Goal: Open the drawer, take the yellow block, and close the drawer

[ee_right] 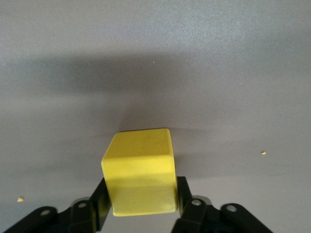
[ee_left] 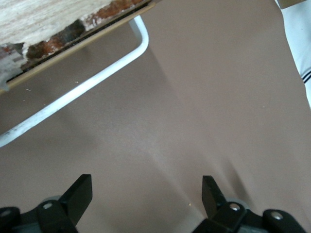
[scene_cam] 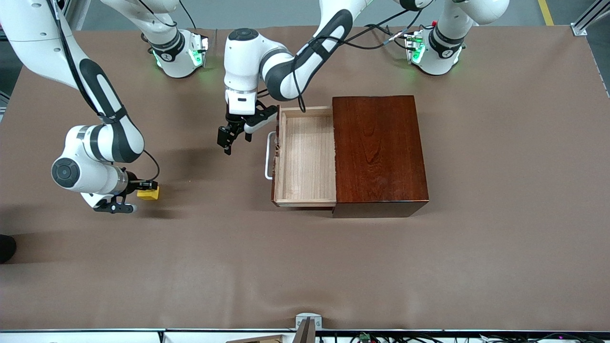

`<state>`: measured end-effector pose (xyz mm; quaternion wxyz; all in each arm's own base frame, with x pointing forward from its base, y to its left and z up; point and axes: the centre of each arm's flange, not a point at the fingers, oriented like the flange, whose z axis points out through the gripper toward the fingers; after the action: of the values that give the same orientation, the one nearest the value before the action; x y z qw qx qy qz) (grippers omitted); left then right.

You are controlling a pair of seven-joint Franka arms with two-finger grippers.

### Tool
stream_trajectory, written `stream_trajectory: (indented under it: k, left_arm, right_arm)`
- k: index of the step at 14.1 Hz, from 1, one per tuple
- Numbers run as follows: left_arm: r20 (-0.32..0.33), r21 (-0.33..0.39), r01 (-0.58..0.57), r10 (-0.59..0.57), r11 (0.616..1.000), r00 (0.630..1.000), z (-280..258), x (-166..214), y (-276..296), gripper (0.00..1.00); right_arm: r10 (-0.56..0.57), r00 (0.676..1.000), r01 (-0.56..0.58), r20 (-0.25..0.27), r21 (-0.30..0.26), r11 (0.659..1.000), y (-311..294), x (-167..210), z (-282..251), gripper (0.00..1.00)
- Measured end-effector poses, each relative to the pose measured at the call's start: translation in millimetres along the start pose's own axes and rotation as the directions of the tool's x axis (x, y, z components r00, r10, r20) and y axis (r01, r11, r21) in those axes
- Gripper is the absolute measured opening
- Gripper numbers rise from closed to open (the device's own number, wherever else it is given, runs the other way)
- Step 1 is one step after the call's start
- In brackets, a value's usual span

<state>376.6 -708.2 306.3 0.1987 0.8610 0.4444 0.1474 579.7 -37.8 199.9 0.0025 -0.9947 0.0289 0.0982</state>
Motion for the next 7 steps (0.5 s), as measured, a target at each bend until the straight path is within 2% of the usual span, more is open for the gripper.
stream_trajectory:
  k: [3,4,7]
  left_arm:
    - [-0.043,0.042,0.036,-0.034,0.998,0.998,16,6,-8,1.00]
    - [-0.056,0.054,0.046,-0.043,0.997,0.997,20,8,-11,1.00]
    - [-0.075,0.072,0.057,-0.051,0.996,0.996,27,10,-15,1.00]
  right_arm:
    - [0.001,1.000,-0.001,0.030,-0.004,1.000,0,-4,-7,0.96]
    - [0.001,0.999,-0.001,0.036,-0.005,1.000,0,-5,-10,1.00]
    - [-0.010,1.000,0.011,0.010,-0.007,1.000,-7,-3,-31,1.00]
